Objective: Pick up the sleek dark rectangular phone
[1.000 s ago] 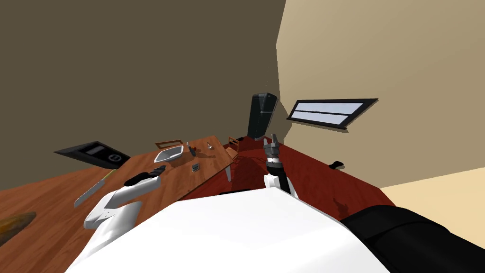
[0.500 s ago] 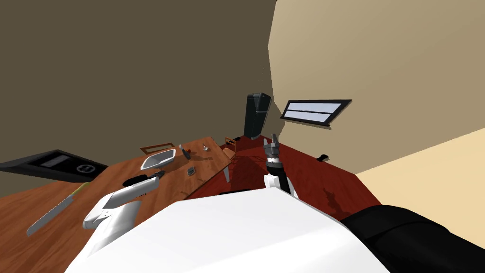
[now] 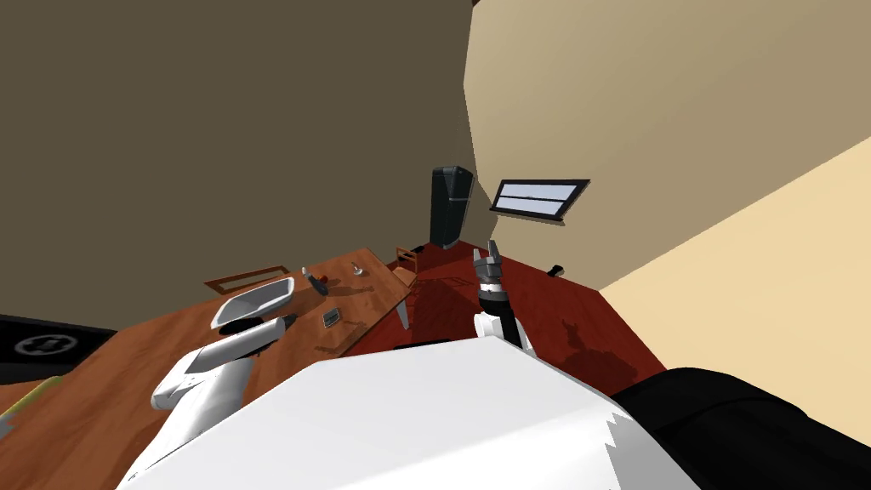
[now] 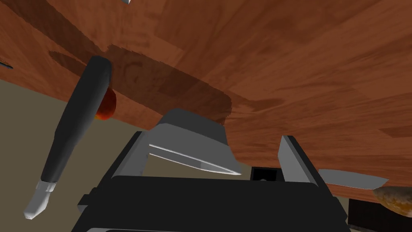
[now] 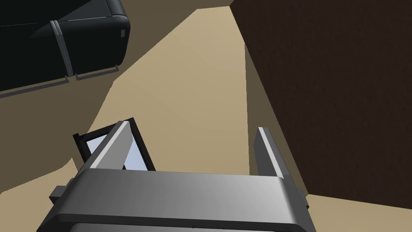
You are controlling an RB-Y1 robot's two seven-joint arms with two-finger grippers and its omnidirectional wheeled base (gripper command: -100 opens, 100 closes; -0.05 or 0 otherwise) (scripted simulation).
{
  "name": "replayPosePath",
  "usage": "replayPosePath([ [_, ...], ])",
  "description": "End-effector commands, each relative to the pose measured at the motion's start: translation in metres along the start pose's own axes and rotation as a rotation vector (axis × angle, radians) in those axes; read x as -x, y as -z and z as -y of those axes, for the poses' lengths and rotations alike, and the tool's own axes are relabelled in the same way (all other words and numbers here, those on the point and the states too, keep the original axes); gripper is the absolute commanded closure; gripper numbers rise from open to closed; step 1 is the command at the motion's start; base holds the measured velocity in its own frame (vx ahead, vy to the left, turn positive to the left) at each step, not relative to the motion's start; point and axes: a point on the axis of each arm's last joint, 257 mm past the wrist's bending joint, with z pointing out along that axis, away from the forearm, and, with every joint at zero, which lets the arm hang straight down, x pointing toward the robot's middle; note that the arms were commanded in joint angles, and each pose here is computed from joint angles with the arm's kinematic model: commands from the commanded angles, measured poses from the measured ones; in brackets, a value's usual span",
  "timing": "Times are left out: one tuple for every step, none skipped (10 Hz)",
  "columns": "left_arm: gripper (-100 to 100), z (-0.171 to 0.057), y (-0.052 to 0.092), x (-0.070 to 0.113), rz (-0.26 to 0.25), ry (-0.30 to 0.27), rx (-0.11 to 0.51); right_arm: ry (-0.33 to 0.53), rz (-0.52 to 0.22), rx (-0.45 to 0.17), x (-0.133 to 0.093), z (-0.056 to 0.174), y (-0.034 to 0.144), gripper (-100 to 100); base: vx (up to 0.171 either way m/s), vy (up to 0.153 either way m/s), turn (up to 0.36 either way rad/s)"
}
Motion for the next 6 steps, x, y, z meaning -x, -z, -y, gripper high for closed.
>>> replayPosePath([
  [-100, -0.005, -0.004, -0.009, -0.034, -0.009, 0.023, 0.000, 0.000, 0.000, 0.000, 0.000, 0.000, 0, -0.011, 0.034, -0.141],
  [-100, -0.011, -0.006, -0.019, -0.080, -0.023, 0.048, 0.000, 0.000, 0.000, 0.000, 0.000, 0.000, 0, -0.015, 0.031, -0.214],
  [-100, -0.017, -0.009, -0.029, -0.123, -0.033, 0.069, 0.000, 0.000, 0.000, 0.000, 0.000, 0.000, 0, -0.016, 0.055, -0.406],
  [-100, -0.022, -0.010, -0.036, -0.141, -0.035, 0.082, 0.000, 0.000, 0.000, 0.000, 0.000, 0.000, 0, -0.010, 0.055, -0.137],
  [-100, -0.028, -0.011, -0.047, -0.187, -0.047, 0.101, 0.000, 0.000, 0.000, 0.000, 0.000, 0.000, 0, -0.009, 0.043, -0.191],
  [-100, -0.029, -0.011, -0.048, -0.193, -0.047, 0.104, 0.000, 0.000, 0.000, 0.000, 0.000, 0.000, 0, -0.009, 0.033, -0.098],
])
